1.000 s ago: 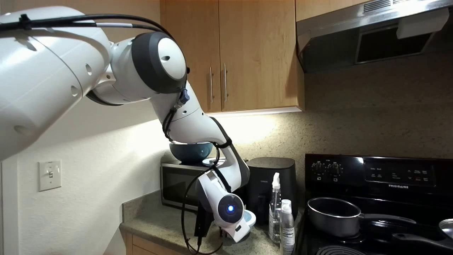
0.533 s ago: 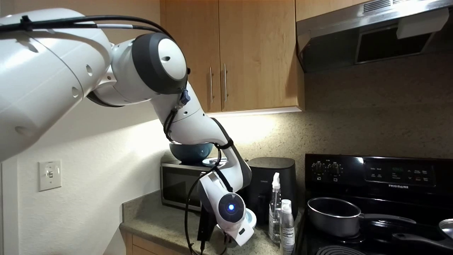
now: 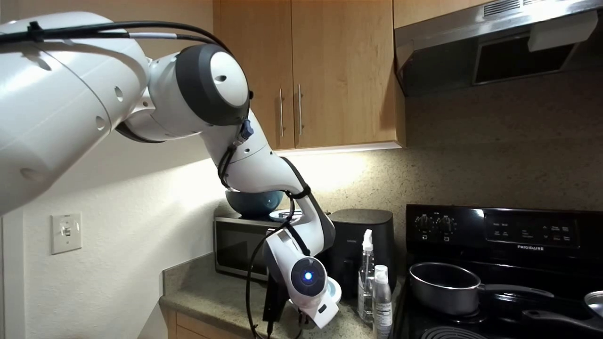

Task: Put the lid on the blue bowl then remove it

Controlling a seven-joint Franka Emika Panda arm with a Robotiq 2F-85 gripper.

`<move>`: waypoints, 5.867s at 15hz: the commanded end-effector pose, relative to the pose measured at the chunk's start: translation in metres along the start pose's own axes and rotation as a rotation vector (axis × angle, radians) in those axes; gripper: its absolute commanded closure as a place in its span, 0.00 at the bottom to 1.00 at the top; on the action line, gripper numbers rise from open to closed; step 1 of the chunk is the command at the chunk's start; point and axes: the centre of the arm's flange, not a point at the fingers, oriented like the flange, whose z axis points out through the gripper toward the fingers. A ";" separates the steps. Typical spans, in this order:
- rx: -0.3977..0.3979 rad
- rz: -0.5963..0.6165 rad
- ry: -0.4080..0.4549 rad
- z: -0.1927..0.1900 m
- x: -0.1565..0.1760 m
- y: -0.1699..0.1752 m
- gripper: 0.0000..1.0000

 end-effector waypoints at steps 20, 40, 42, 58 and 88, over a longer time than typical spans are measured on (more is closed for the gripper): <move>-0.067 0.065 0.086 -0.021 0.041 0.037 0.00; -0.060 0.054 0.071 -0.016 0.039 0.036 0.00; -0.060 0.054 0.071 -0.016 0.039 0.036 0.00; -0.060 0.054 0.071 -0.016 0.039 0.036 0.00; 0.285 0.034 -0.299 -0.007 0.052 0.026 0.59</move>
